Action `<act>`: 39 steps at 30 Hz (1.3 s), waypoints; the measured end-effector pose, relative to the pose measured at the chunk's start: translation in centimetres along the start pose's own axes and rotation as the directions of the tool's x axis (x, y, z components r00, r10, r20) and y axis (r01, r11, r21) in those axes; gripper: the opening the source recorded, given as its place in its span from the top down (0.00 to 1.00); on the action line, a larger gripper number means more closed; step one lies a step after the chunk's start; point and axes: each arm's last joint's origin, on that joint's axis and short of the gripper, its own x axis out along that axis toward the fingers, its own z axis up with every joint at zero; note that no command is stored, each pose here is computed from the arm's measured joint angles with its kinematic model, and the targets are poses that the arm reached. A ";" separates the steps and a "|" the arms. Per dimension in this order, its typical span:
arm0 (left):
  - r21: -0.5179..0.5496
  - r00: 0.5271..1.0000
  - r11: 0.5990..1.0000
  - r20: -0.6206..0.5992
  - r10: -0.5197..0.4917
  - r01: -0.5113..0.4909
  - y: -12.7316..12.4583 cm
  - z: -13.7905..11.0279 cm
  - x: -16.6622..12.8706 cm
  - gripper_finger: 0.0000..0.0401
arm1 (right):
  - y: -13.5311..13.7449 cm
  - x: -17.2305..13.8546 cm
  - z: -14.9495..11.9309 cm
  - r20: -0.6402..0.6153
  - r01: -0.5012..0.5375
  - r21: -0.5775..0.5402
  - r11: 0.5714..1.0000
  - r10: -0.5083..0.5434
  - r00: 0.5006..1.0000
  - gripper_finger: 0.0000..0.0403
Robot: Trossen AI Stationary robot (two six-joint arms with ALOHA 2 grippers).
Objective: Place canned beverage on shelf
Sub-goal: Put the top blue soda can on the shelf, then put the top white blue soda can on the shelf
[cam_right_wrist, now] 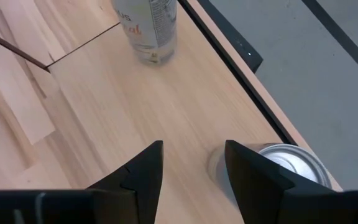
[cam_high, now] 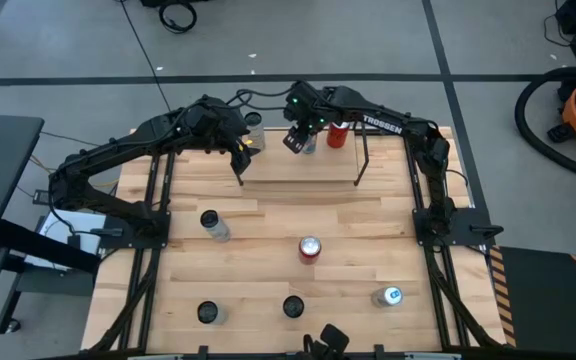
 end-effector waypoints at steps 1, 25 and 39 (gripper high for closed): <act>0.000 1.000 1.000 0.000 0.000 0.000 0.0 0.0 0.0 0.22 | 0.0 0.0 0.0 0.000 0.001 0.002 1.000 -0.001 1.000 0.55; 0.000 1.000 1.000 0.000 0.000 0.000 0.0 0.0 0.0 0.22 | -1.6 0.0 -0.4 -0.055 0.055 0.047 0.997 -0.052 0.997 0.55; 0.004 1.000 1.000 -0.001 0.000 0.000 0.0 0.0 0.0 0.22 | -0.6 -1.4 -0.1 -0.078 -0.152 -0.011 0.988 0.151 0.985 0.55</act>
